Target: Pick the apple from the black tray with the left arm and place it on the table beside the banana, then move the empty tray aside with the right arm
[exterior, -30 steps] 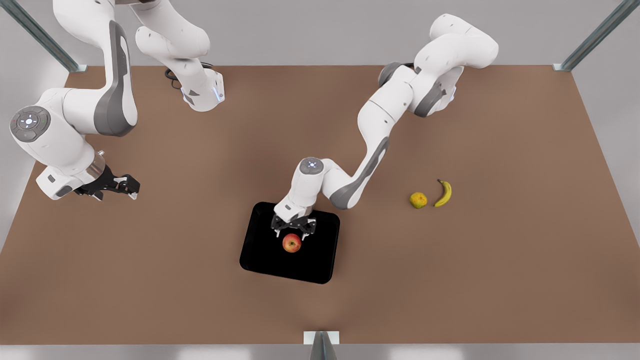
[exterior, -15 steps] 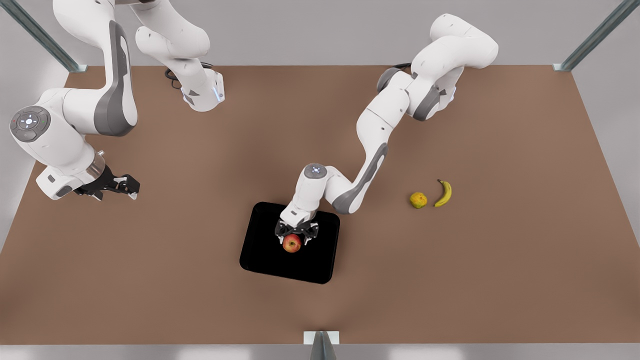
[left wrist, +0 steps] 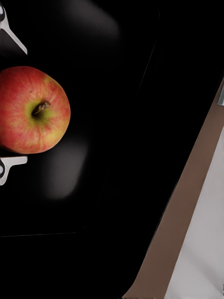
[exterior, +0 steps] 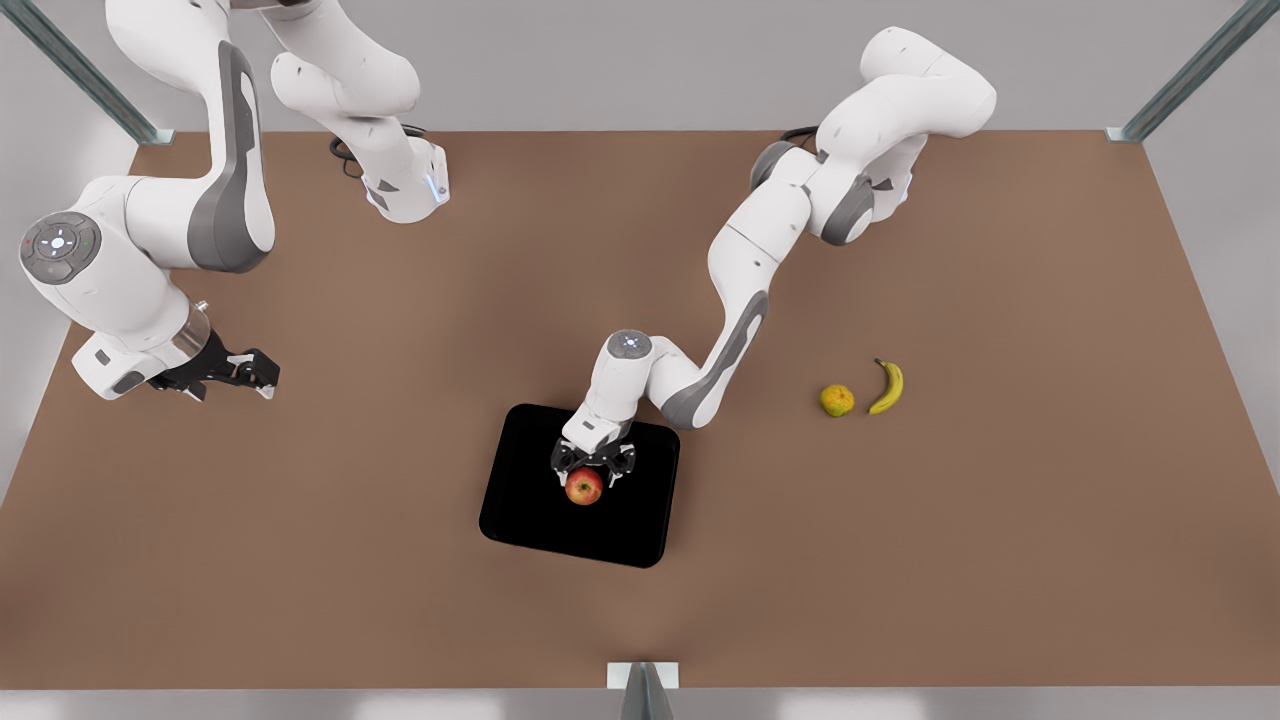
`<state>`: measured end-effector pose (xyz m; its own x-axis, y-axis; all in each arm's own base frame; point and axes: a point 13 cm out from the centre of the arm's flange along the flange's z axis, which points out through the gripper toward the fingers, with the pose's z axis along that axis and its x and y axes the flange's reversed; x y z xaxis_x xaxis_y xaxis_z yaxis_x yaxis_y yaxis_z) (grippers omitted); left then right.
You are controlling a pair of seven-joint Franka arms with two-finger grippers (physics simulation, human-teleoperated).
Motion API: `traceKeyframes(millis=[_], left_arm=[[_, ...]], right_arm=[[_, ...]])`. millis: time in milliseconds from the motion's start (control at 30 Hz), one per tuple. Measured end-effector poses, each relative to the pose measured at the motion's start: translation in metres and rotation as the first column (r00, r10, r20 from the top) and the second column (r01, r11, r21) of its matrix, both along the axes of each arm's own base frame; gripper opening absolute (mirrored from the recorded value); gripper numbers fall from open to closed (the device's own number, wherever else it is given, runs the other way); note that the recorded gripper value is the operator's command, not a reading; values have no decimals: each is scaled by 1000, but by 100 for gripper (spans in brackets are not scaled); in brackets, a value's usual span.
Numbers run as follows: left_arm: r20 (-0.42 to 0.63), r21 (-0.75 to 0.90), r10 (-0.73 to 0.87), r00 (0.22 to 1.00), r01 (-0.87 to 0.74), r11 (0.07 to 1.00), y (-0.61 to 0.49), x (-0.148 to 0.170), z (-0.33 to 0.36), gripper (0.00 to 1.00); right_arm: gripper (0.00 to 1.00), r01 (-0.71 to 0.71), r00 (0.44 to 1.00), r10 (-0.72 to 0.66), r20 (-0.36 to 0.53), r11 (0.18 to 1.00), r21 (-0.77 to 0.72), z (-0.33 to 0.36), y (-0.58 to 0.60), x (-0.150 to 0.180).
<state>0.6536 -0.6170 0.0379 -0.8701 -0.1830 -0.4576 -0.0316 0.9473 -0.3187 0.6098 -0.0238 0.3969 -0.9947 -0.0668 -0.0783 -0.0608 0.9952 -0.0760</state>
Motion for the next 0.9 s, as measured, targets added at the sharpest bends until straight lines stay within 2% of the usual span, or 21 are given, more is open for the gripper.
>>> traceKeyframes(millis=[133, 267, 333, 500, 633, 767, 900], left_arm=[[3, -12, 7, 1000, -7, 1000, -2, 1, 2, 79], [8, -23, 13, 1000, -13, 1000, -2, 3, 8, 79], [18, -39, 30, 999, -30, 999, 4, 16, 27, 79], [-64, -118, 86, 994, -93, 989, 23, 44, 95, 79], [-110, -70, 102, 989, -110, 991, 52, 49, 137, 79], [-175, 23, 183, 967, -182, 983, 151, 65, 160, 77], [-257, 88, 320, 912, -307, 948, 305, 91, 170, 78]], right_arm=[[100, -1, 1000, 1, 0, 1000, 0, 0, 0, 0], [100, -1, 1000, 1, 0, 1000, -1, 0, 0, 0], [100, -1, 1000, 1, 0, 1000, -1, 0, 0, 0], [100, -6, 1000, 6, 0, 1000, 1, 0, 4, 0], [100, -133, 991, 133, 10, 991, 4, 4, 88, 2], [100, -297, 955, 297, 10, 955, 10, -8, 220, -3], [100, -254, 967, 255, -24, 966, 47, -43, 256, 9]])
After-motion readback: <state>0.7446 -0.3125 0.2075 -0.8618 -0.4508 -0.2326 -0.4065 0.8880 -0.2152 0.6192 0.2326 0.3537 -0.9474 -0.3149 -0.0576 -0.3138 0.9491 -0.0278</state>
